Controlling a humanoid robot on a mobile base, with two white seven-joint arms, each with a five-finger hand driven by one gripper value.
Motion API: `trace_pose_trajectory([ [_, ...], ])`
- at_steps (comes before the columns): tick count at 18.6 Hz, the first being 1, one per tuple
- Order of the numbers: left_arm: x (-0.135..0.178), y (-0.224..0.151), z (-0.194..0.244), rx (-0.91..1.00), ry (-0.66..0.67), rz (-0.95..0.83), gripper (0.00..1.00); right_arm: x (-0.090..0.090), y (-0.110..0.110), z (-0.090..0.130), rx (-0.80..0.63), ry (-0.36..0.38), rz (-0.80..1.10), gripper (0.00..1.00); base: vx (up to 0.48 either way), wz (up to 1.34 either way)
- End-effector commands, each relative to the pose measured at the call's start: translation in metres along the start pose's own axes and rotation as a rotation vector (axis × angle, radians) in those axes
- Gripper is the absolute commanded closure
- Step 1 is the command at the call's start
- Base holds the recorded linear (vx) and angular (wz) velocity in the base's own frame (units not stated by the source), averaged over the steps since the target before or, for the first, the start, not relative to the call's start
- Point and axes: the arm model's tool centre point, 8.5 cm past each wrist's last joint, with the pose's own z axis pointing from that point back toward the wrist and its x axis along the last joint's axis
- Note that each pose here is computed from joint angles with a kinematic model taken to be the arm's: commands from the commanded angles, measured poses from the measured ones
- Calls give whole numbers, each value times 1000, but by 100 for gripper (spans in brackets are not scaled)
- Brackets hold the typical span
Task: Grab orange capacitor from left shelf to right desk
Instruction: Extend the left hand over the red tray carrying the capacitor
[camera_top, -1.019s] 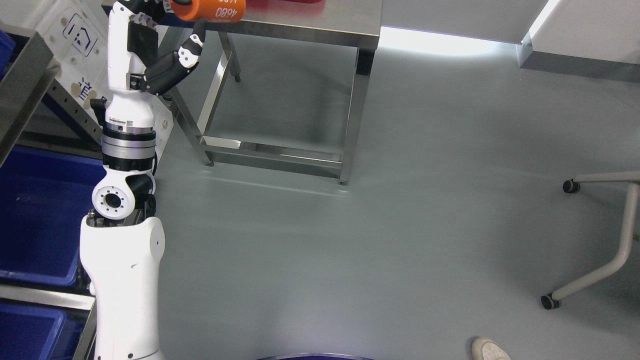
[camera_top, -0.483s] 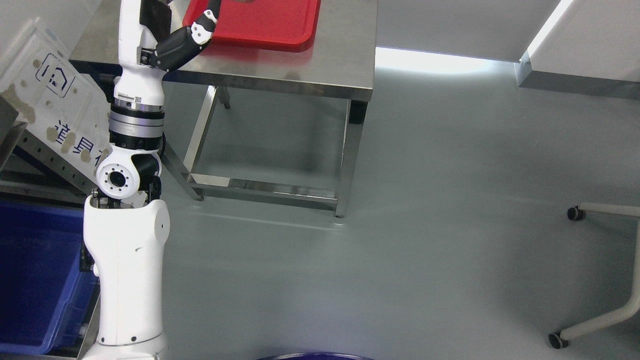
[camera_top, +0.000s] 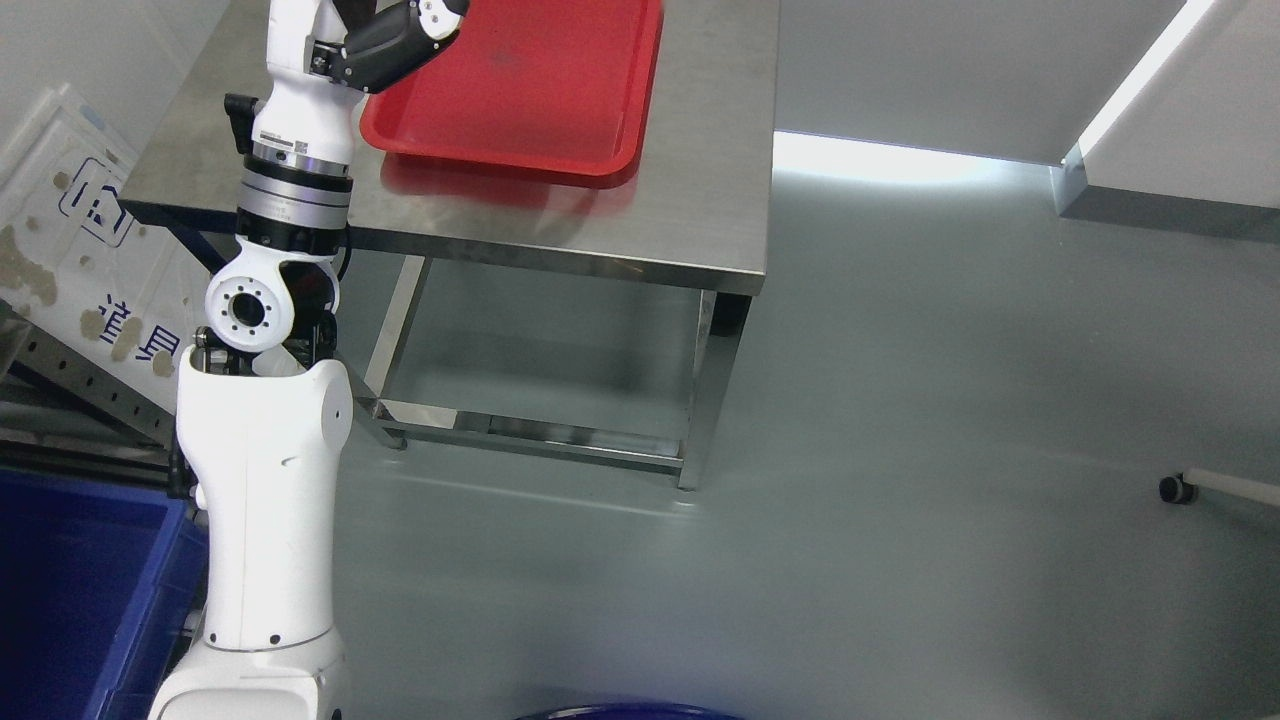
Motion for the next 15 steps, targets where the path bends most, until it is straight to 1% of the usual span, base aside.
trace_pose_trajectory([
  [1,2,-12,-17,-74,13,3,99,13,-11,0,-18,-36,-10,0,209,97],
  [5,5,-20,-32,-105,31,12,98,13,-11,0,-18,-36,-10,0,199,106],
  [12,-7,-32,-18,-129,74,23,98,13,-11,0,-18,-36,-10,0,151,63],
  [15,-10,-29,-19,-142,105,-21,98,13,-11,0,-18,-36,-10,0,88,3],
])
